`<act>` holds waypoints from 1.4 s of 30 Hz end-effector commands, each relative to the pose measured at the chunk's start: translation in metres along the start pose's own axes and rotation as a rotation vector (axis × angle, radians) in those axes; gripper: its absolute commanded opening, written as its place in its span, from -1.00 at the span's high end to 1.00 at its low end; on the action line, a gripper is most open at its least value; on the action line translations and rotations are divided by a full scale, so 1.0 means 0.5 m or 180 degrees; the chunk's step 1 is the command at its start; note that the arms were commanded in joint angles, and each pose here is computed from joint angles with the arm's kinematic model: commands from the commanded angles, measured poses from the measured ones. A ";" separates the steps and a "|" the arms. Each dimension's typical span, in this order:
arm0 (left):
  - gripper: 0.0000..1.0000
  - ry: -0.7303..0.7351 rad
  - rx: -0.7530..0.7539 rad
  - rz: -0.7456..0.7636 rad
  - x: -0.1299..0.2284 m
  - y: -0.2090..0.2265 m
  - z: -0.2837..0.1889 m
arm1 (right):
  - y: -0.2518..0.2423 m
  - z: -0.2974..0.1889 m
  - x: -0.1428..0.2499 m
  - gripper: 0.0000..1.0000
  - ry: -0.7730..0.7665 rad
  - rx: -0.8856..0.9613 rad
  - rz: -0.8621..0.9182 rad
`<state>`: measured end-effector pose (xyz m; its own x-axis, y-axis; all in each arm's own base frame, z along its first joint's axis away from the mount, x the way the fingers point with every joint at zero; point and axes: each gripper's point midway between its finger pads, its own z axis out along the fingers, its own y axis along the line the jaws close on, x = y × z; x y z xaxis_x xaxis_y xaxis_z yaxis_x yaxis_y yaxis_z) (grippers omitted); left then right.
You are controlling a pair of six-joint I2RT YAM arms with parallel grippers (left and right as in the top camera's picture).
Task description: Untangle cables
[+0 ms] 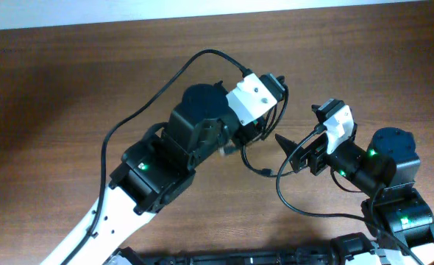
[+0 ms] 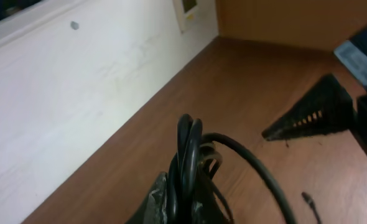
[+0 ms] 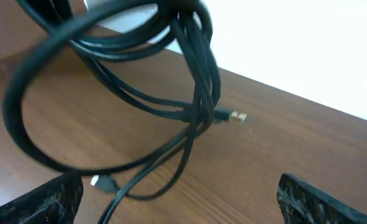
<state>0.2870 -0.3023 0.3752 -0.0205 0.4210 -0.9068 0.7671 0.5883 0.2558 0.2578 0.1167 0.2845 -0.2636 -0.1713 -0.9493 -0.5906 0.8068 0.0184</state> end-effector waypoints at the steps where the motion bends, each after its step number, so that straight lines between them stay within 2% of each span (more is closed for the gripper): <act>1: 1.00 -0.0206 0.0098 0.0270 -0.030 0.018 -0.054 | 0.013 -0.003 -0.009 -0.97 -0.0058 -0.0103 -0.0078; 11: 1.00 -0.0456 0.0691 0.0556 -0.036 -0.008 -0.122 | 0.046 -0.007 -0.035 -0.97 -0.0240 -0.0406 -0.0159; 19: 1.00 -0.0397 0.0725 0.0603 -0.025 -0.013 -0.122 | 0.025 -0.005 -0.029 -0.97 -0.0193 -0.0212 -0.0141; 24: 1.00 -0.0302 0.0771 0.0876 -0.004 -0.020 -0.122 | 0.028 -0.005 -0.030 -0.97 -0.0200 -0.0242 -0.0142; 32: 1.00 -0.0308 0.0790 0.1052 -0.001 -0.023 -0.122 | 0.109 -0.028 -0.081 -0.97 -0.0591 -0.1004 -0.0368; 37: 1.00 -0.0502 0.1132 0.1038 -0.015 -0.061 -0.136 | 0.130 -0.038 -0.094 -0.97 -0.0696 -0.1198 -0.0447; 39: 1.00 -0.0473 0.1073 0.1042 -0.013 -0.055 -0.133 | 0.132 -0.039 -0.094 -1.00 -0.0698 -0.1219 -0.0447; 42: 1.00 -0.0299 0.0736 0.0899 -0.005 -0.017 -0.121 | 0.132 -0.040 -0.101 -0.92 -0.0723 -0.1233 -0.0368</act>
<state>0.2318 -0.2749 0.3813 0.2777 0.4686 -0.8386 0.8915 0.1995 0.4067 0.2236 0.1631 0.3330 -0.0333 -0.1111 -0.9932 -0.8394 0.5425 -0.0325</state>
